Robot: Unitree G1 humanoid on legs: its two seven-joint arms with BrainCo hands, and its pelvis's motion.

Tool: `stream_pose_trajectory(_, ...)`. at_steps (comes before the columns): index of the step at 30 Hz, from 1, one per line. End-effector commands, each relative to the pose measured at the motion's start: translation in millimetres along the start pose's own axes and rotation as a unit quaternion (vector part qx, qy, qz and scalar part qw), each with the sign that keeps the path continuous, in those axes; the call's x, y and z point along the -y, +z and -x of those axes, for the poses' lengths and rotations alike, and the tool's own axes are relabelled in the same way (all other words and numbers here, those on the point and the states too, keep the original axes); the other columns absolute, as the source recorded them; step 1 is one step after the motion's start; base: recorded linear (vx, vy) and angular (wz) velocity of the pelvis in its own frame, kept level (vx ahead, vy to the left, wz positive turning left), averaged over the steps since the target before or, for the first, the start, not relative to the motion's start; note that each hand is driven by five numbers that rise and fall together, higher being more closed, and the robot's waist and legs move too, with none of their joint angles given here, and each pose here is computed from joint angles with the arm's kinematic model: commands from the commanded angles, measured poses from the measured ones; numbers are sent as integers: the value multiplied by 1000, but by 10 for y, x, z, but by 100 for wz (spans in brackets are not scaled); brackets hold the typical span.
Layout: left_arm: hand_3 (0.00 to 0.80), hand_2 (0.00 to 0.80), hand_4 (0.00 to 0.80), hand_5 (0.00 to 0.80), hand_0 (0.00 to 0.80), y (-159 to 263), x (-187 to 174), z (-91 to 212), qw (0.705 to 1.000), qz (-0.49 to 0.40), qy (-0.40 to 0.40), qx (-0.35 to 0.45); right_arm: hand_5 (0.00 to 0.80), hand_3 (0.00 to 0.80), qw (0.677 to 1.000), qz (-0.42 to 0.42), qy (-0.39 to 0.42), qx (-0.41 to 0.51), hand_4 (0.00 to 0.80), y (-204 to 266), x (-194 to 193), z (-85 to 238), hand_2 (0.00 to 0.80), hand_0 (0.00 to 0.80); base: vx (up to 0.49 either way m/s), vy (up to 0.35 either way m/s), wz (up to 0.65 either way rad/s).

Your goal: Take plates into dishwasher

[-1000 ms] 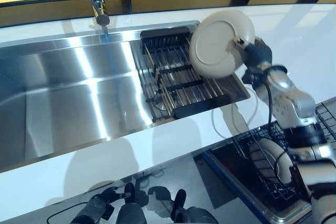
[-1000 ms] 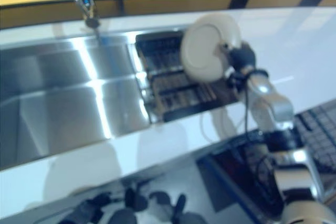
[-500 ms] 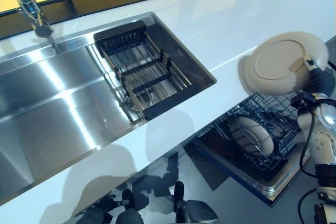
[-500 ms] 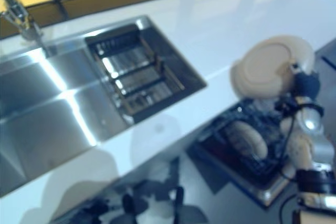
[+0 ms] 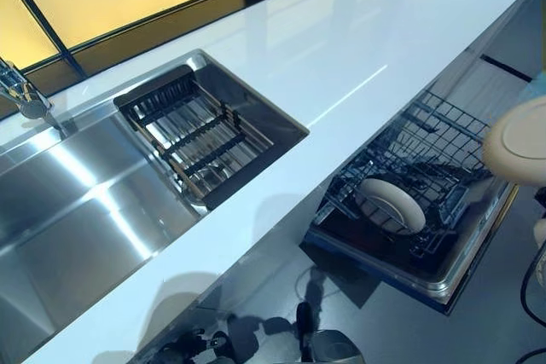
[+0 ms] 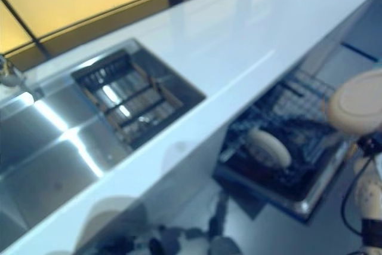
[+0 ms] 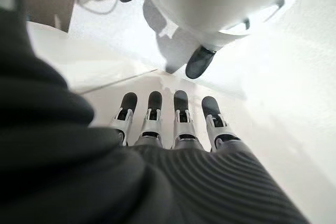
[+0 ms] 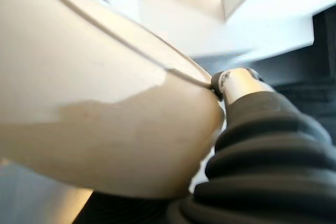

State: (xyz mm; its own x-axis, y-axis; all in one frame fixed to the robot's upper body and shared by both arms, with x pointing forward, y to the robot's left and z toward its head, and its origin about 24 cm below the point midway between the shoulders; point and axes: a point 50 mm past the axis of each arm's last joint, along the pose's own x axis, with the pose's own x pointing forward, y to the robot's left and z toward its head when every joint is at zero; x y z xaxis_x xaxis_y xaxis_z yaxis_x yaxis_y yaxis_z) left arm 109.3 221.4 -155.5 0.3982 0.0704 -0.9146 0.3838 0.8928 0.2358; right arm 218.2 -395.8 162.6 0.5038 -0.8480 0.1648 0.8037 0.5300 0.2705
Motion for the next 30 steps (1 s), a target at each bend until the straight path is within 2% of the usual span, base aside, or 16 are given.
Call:
stream_pose_trajectory(1,0,0,0,0,0,247,-360,-14,998,4,51,28,800,800,991,34,-21,132,800,501,-36,-144,800,800,-19,-51,-8)
stream_pose_trajectory(6,0,0,0,0,0,297,-341,-20,998,-1,49,33,800,800,968,174,-21,179,800,535,-30,-188,800,800,-20,-37,-1)
stream_pose_trajectory(7,0,0,0,0,0,299,-340,-20,998,-1,49,33,800,800,967,177,-21,181,800,537,-34,-188,800,800,-20,-37,-2)
stream_pose_trajectory(8,0,0,0,0,0,306,-341,-18,998,-3,48,35,800,800,954,224,-7,200,800,575,-78,-195,800,800,0,0,0)
stream_pose_trajectory(9,0,0,0,0,0,313,-346,-18,998,-4,48,36,800,800,950,236,-4,206,800,591,-96,-196,800,800,-26,-40,-2)
stream_pose_trajectory(11,0,0,0,0,0,345,-364,-16,998,-5,48,40,800,800,927,292,16,234,800,646,-181,-197,800,800,-24,-46,1)
stream_pose_trajectory(12,0,0,0,0,0,353,-367,-14,998,-6,47,42,800,800,904,337,38,259,800,688,-248,-185,800,800,-12,-67,3)
stream_pose_trajectory(15,0,0,0,0,0,364,-365,-11,998,-8,47,44,800,800,869,393,68,291,800,756,-348,-162,800,800,-1,-65,4)
stream_pose_trajectory(16,0,0,0,0,0,357,-370,-7,998,-11,46,45,800,800,848,422,89,309,800,799,-407,-147,800,800,3,-80,2)
stream_pose_trajectory(26,0,0,0,0,0,449,-423,9,997,-33,43,63,800,800,722,559,215,348,800,862,-752,-45,800,800,-11,-78,3)
stream_pose_trajectory(30,0,0,0,0,0,523,-464,15,996,-42,47,71,800,800,699,580,246,339,800,814,-873,-32,800,800,-61,-59,1)
